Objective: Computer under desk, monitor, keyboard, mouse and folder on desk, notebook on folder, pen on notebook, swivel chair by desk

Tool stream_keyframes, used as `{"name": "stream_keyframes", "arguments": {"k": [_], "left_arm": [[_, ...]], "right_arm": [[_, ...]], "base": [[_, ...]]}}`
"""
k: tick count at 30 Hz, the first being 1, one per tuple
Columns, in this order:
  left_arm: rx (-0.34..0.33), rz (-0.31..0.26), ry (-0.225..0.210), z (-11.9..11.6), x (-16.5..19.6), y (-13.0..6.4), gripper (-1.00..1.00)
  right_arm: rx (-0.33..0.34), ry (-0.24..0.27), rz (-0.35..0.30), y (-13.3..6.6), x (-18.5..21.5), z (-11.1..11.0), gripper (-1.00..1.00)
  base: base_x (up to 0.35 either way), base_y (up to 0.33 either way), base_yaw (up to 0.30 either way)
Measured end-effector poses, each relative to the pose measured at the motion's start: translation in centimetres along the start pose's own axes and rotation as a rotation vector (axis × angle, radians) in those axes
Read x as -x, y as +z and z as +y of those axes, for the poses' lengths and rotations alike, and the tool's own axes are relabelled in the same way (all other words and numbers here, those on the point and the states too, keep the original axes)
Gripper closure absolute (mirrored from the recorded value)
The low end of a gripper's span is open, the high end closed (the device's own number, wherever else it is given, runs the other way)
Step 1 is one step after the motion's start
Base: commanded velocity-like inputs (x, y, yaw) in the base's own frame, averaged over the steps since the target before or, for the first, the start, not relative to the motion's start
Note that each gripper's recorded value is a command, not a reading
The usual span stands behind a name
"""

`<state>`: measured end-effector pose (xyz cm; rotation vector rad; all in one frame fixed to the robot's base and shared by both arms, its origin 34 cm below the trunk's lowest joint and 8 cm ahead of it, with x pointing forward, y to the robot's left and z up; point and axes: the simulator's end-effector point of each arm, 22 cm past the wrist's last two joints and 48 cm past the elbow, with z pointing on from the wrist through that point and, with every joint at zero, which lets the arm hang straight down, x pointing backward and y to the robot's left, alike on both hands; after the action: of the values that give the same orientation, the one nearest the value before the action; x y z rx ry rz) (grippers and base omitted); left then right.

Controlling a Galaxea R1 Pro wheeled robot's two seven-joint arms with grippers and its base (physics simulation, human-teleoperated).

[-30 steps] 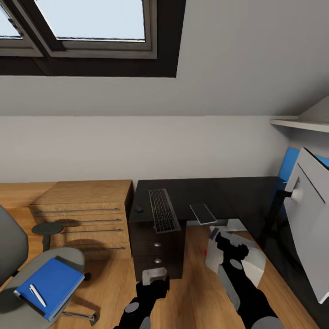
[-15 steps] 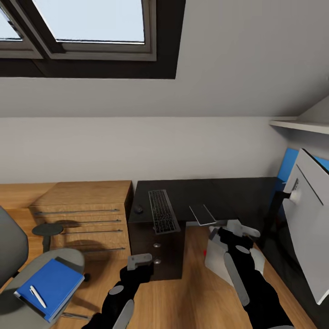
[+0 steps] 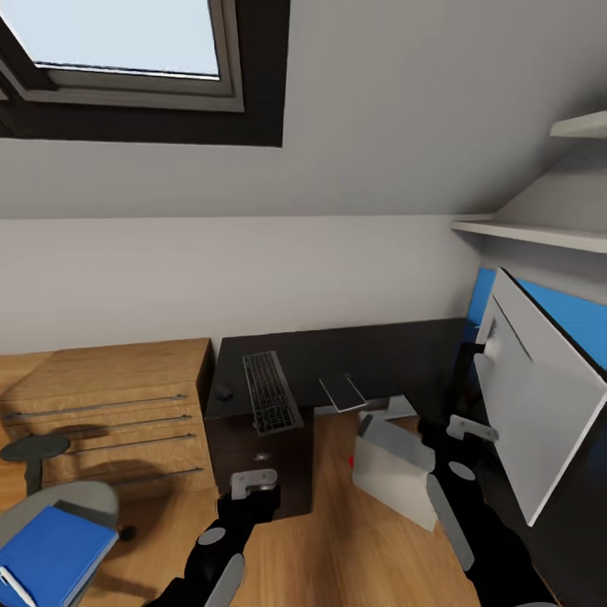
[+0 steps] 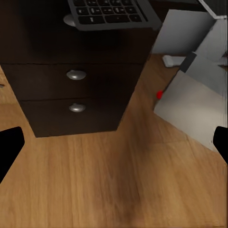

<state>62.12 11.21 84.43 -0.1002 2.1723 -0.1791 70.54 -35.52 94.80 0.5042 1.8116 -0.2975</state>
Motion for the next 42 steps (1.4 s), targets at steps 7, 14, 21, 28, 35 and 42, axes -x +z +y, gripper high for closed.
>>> {"name": "stream_keyframes", "arguments": {"k": [7,14,21,28,35,42], "left_arm": [[0.000,0.001,0.002,0.0,-0.1,0.0,-1.00],[0.000,0.002,0.002,0.0,-0.1,0.0,-1.00],[-0.002,0.001,0.002,-0.1,-0.1,0.0,-1.00],[-0.002,0.000,0.003,-0.1,-0.1,0.0,-1.00],[0.000,0.000,0.003,0.0,0.0,0.0,-1.00],[-0.002,0.000,0.004,-0.1,-0.1,0.0,-1.00]], "right_arm": [[-0.020,-0.014,-0.020,0.6,0.7,-1.6,-1.00],[-0.032,-0.005,-0.066,0.9,1.9,-2.7,-1.00],[-0.039,-0.001,-0.074,0.9,2.2,-3.0,-1.00],[-0.042,0.000,-0.073,0.9,2.1,-3.1,-1.00],[-0.044,0.001,-0.073,0.9,2.1,-3.1,-1.00],[-0.044,0.000,-0.072,1.0,2.1,-3.1,-1.00]], "base": [[0.105,0.000,-0.292],[0.099,0.000,-0.292],[0.182,-0.049,-0.292],[0.233,-0.120,-0.292],[0.095,-0.041,-0.273],[0.133,-0.072,-0.101]]}}
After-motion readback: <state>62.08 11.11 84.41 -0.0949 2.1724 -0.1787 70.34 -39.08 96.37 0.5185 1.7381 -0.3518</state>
